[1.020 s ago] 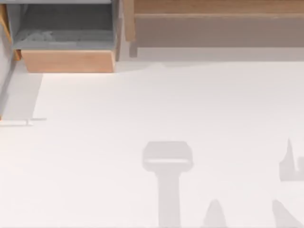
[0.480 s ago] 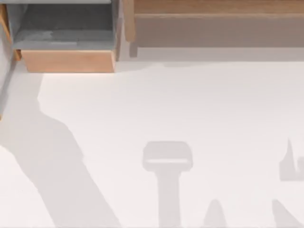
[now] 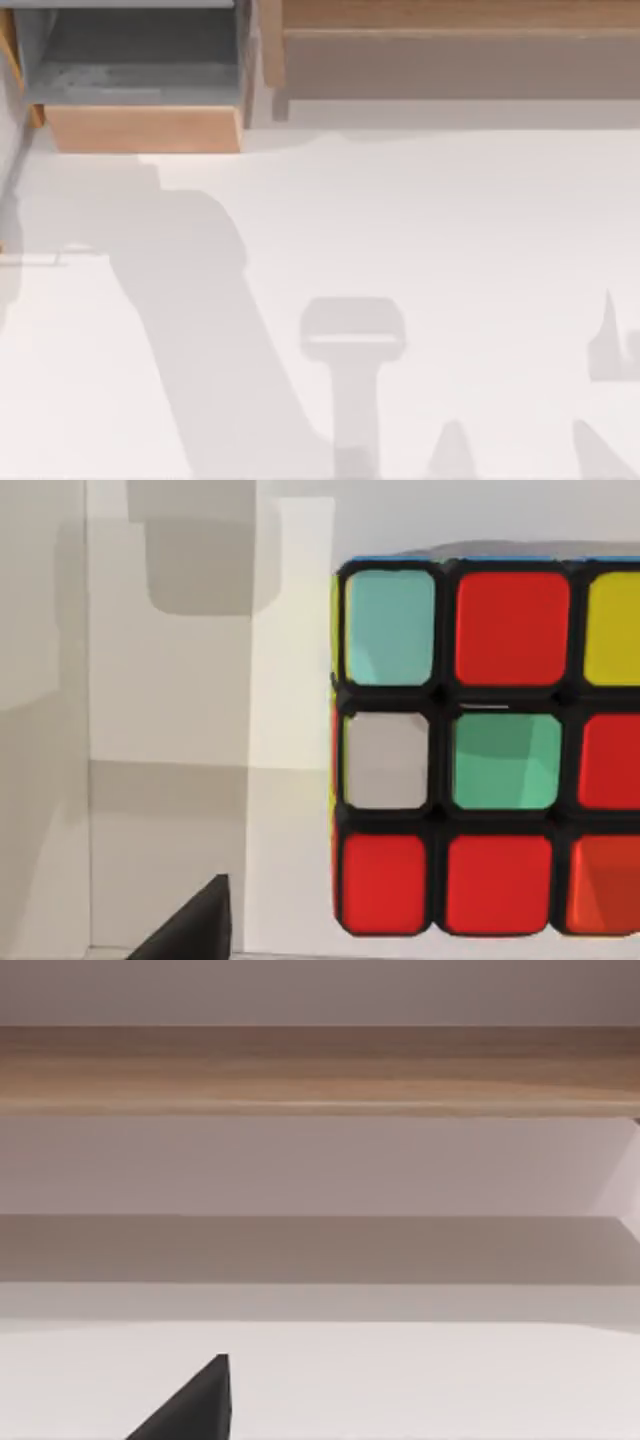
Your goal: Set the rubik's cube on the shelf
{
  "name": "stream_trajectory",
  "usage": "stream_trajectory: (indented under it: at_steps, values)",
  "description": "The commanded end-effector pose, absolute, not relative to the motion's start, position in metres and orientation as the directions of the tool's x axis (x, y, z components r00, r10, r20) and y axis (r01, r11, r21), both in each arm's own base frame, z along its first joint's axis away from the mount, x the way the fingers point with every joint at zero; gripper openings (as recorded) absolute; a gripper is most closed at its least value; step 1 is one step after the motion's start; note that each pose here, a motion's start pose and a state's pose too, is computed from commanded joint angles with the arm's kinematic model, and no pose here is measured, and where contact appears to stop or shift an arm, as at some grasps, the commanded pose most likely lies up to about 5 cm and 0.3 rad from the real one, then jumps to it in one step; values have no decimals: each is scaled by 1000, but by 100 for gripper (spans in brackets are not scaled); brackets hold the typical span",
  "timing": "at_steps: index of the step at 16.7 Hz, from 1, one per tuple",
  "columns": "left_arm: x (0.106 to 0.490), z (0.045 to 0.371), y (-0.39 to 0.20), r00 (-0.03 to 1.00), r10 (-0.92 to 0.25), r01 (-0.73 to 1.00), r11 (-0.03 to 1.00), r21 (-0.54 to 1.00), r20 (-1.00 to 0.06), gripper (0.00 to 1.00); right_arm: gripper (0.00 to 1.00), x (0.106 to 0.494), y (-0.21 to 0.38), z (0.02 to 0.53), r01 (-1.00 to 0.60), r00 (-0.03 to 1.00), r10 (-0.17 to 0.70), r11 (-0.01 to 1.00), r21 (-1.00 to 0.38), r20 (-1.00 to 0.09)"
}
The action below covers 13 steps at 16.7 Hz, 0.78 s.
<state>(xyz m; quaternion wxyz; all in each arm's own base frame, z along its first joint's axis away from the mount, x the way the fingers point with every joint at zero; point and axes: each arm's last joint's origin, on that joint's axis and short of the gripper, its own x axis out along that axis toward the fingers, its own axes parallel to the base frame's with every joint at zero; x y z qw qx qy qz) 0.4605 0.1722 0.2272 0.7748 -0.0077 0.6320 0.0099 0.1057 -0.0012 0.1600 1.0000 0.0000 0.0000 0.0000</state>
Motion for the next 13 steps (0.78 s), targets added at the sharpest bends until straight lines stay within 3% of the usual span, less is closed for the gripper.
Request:
stream_trajectory:
  at_steps: [6,13]
  values:
    - [460,226,174,200,5,-27,1000,0,-980,100,100,106,-1,160,0,1000,0,1000,0,0]
    - [475,179,175,195,6,-28,1000,0,-981,100,100,106,-1,160,0,1000,0,1000,0,0]
